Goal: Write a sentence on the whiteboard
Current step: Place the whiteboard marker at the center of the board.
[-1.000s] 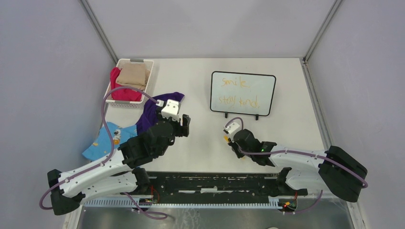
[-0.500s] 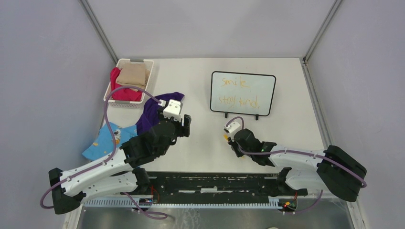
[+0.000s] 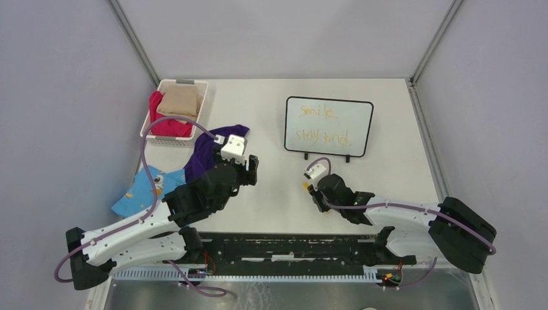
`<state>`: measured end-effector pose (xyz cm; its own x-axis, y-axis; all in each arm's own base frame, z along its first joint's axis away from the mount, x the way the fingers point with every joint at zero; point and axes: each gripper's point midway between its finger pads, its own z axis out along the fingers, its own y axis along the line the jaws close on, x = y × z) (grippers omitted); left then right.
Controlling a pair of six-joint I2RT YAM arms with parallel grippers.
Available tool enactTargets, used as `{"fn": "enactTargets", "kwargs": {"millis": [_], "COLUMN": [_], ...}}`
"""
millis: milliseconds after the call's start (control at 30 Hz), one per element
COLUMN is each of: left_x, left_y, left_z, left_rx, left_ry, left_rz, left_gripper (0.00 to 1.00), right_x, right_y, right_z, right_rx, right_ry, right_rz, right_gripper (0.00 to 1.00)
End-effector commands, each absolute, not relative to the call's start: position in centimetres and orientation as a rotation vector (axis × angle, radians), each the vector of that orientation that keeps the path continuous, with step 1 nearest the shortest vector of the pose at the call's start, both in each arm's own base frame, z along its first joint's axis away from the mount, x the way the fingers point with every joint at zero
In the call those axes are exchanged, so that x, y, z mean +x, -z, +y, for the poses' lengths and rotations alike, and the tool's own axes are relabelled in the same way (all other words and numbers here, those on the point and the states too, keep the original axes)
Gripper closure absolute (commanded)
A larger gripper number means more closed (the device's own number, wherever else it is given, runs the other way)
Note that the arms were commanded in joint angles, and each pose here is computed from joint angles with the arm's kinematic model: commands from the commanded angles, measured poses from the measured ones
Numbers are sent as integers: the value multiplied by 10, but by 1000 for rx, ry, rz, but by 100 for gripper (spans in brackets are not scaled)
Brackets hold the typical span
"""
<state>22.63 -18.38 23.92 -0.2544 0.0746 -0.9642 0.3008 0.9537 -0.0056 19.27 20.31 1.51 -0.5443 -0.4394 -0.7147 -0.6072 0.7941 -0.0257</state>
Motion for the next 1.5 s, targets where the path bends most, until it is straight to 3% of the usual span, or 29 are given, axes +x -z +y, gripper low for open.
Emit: {"fn": "enactTargets", "kwargs": {"millis": [0,467,667,833,1133,1267,1467], "left_x": [227,224,224,223,221,221,221], "left_y": [-258,-261,-262,-265,-269,-270,-268], "left_z": [-190,-189,-188,-185,-183,-182,-184], "left_rx": [227,229,229,223,211,206,216], "left_ry": [285,302,307,313,325,327,335], "left_rz": [1795,1790,1785,1776,1764,1760,1767], "left_gripper": [22,22,22,21,21,21,21], "right_x": [181,188,194,209,246,244,246], "right_y": [-1,-9,-23,-64,-188,-164,-105], "right_z": [188,195,201,207,146,112,101], "right_rx": [-780,-728,-707,-661,-249,-84,75], "right_ry": [-258,-302,-329,-332,-137,-48,-169], "right_rz": [2300,2259,2216,2118,1810,1845,1943], "right_gripper": [67,65,46,38,40,43,51]}}
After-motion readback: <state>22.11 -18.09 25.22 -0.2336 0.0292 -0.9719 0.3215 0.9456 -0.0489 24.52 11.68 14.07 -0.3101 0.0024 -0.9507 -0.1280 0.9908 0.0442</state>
